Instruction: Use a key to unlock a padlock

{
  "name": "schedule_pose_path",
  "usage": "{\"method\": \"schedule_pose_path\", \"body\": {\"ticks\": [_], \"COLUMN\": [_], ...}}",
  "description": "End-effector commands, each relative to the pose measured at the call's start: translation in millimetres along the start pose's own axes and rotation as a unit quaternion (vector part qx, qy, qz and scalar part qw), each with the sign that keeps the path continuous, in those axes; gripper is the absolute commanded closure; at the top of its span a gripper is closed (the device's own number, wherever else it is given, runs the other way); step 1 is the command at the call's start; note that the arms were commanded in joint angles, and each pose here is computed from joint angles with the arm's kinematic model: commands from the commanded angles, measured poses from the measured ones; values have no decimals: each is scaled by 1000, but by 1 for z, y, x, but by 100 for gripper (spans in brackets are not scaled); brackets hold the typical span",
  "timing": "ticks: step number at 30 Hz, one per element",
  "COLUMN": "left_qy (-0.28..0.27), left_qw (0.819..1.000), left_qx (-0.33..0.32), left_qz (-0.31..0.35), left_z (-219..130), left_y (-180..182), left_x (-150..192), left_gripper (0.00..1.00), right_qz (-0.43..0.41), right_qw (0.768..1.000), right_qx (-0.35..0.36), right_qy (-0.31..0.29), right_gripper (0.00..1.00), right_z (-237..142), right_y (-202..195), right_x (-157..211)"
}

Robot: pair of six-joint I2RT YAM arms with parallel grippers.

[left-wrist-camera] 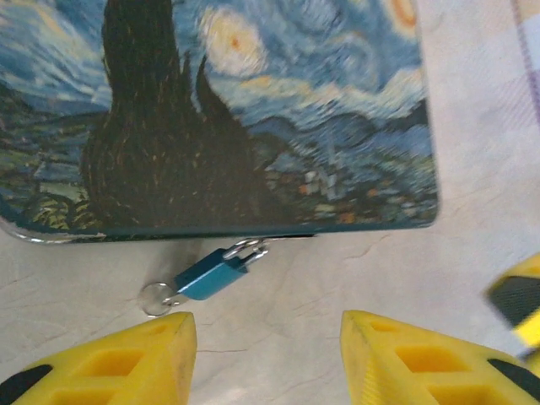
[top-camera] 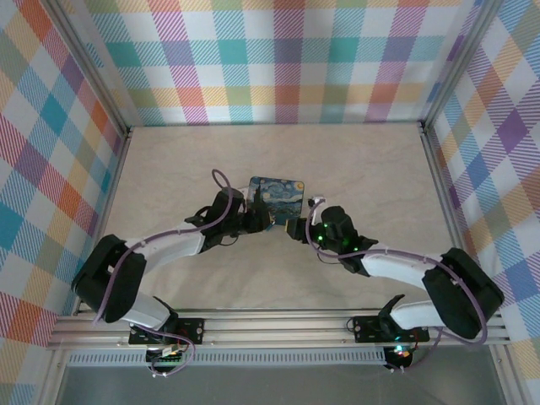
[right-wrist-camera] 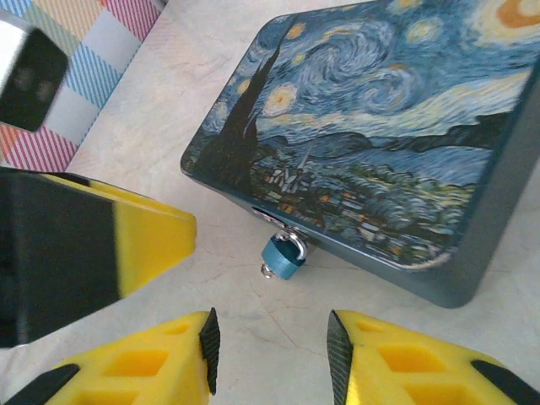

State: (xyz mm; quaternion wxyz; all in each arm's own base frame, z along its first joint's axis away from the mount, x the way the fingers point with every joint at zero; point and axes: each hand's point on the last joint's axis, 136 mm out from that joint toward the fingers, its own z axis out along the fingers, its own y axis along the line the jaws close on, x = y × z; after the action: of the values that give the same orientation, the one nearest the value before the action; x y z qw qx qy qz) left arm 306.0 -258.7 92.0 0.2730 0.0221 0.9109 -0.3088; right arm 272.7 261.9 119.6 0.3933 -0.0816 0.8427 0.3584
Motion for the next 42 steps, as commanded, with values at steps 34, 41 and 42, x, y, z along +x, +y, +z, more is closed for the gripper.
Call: {"method": "schedule_pose_path", "body": {"ticks": [34, 41, 42], "left_qy": [43, 42, 43], "left_qw": [976, 977, 978], "left_qx": [-125, -110, -107], "left_qz": [172, 175, 177], "left_z": [54, 60, 61], "left_y": [13, 7, 5], "left_x": [17, 15, 16], "left_gripper": [46, 52, 53], "right_qz": [-19, -17, -16], "right_qw": [999, 999, 999], "right_qx": [28, 27, 28], "right_qy": [-15, -13, -12], "right_gripper": [55, 55, 54], "right_z": [-41, -40, -40], "right_y": [-26, -26, -27], "right_x": [8, 9, 10]}}
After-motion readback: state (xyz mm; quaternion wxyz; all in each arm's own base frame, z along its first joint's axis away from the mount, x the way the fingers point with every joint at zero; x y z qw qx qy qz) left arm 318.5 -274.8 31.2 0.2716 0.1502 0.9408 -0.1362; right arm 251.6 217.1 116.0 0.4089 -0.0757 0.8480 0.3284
